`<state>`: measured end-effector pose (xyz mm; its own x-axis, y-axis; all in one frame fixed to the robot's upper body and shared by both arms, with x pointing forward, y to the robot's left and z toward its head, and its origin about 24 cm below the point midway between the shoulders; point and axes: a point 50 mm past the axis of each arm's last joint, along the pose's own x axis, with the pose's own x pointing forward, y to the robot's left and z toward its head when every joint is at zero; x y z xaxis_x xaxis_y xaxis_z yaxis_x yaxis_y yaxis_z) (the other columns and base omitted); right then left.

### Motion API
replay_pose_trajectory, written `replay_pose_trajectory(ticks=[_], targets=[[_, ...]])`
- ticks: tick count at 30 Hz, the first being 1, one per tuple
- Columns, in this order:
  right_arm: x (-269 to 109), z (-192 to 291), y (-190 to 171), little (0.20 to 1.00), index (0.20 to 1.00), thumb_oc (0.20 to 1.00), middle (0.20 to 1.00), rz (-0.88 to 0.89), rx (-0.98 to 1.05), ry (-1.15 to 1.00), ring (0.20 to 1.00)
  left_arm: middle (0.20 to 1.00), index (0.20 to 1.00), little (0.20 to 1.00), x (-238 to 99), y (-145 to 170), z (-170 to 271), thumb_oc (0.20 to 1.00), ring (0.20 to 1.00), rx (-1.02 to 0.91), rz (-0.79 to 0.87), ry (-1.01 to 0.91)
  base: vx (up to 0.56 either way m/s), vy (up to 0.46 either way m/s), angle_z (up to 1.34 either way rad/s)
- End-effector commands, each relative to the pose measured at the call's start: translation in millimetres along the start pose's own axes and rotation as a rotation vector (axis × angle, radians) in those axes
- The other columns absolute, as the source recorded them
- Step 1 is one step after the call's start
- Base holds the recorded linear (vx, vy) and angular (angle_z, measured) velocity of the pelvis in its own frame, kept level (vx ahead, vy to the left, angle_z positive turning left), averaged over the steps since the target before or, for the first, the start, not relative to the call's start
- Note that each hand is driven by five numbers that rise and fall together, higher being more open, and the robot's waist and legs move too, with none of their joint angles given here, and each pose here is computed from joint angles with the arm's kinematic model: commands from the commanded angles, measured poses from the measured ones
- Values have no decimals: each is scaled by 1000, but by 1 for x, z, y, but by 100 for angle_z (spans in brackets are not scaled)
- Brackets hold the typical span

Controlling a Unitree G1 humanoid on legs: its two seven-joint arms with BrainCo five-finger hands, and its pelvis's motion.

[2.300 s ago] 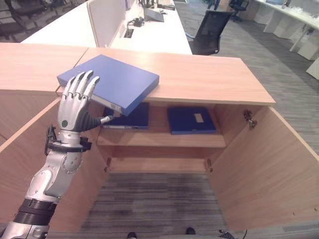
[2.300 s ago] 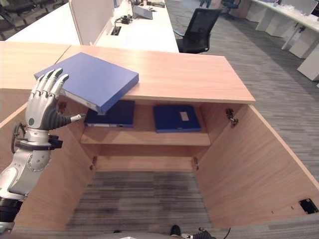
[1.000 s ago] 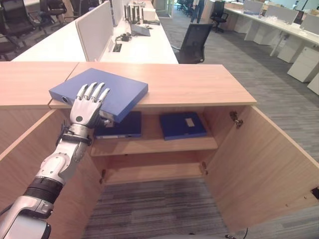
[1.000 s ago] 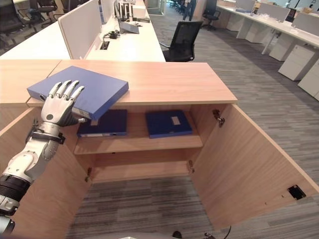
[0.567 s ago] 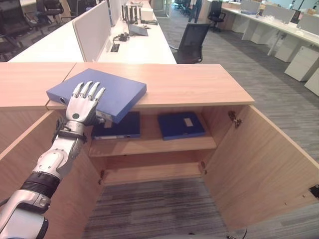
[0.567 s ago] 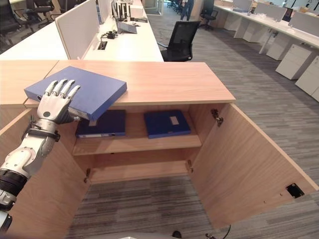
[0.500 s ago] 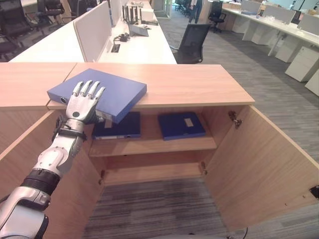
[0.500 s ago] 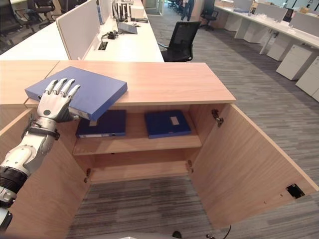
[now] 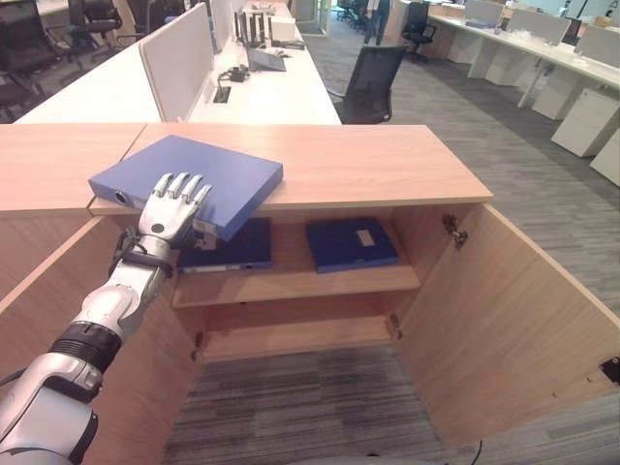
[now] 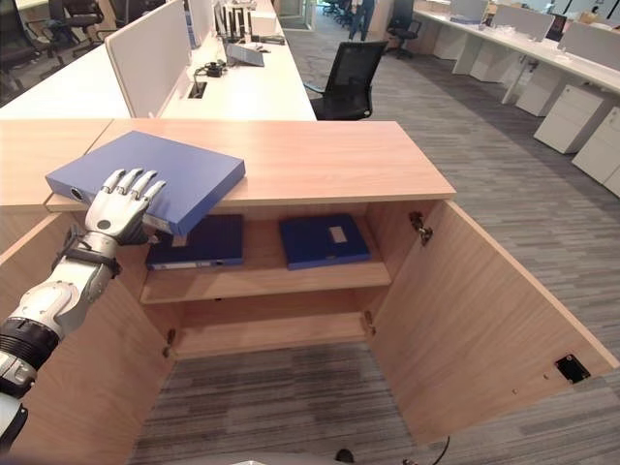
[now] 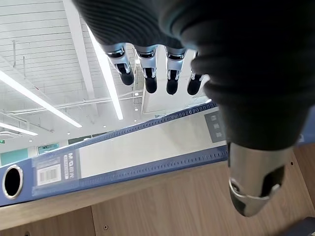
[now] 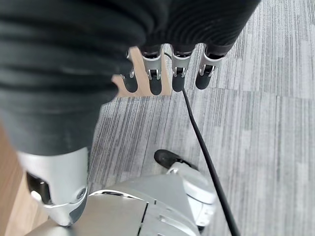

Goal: Put the empty folder in the office cabinet

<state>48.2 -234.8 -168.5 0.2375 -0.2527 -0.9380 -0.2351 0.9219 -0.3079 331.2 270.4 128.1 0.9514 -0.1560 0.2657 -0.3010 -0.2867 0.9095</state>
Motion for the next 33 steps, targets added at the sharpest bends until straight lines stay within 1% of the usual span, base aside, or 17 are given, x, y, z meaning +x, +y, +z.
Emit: replay_pose_trajectory(ticks=[1,14,20,27,28,29,33], targets=[[2,4,-9,1000,1000,1000,1000,-16,-79,12,1000,1000,1000,1000,31,48,-31,1000,1000,97,146,76,0,0,0],[1,-3,-11,1000,1000,1000,1000,-27,-75,44,1000,1000,1000,1000,35,32,-38,1000,1000,137,49,130,-2,0,-1],[1,-6,-11,1000,1000,1000,1000,-21,-77,57,1000,1000,1000,1000,34,9,-29,1000,1000,132,-79,128,-5,5,-8],[0,-10,-7,1000,1000,1000,1000,-6,-77,71,1000,1000,1000,1000,26,-7,-28,1000,1000,116,-145,149,0,0,0],[0,-11,-7,1000,1000,1000,1000,-5,-79,74,1000,555,555,555,26,-7,-29,555,555,123,-150,156,0,0,0],[0,-13,-7,1000,1000,1000,1000,-5,-78,79,1000,200,200,200,26,-8,-29,200,200,126,-155,161,0,0,0],[0,-15,-7,1000,1000,1000,1000,-4,-83,86,1000,200,200,200,24,-15,-28,200,200,111,-186,178,0,0,0]])
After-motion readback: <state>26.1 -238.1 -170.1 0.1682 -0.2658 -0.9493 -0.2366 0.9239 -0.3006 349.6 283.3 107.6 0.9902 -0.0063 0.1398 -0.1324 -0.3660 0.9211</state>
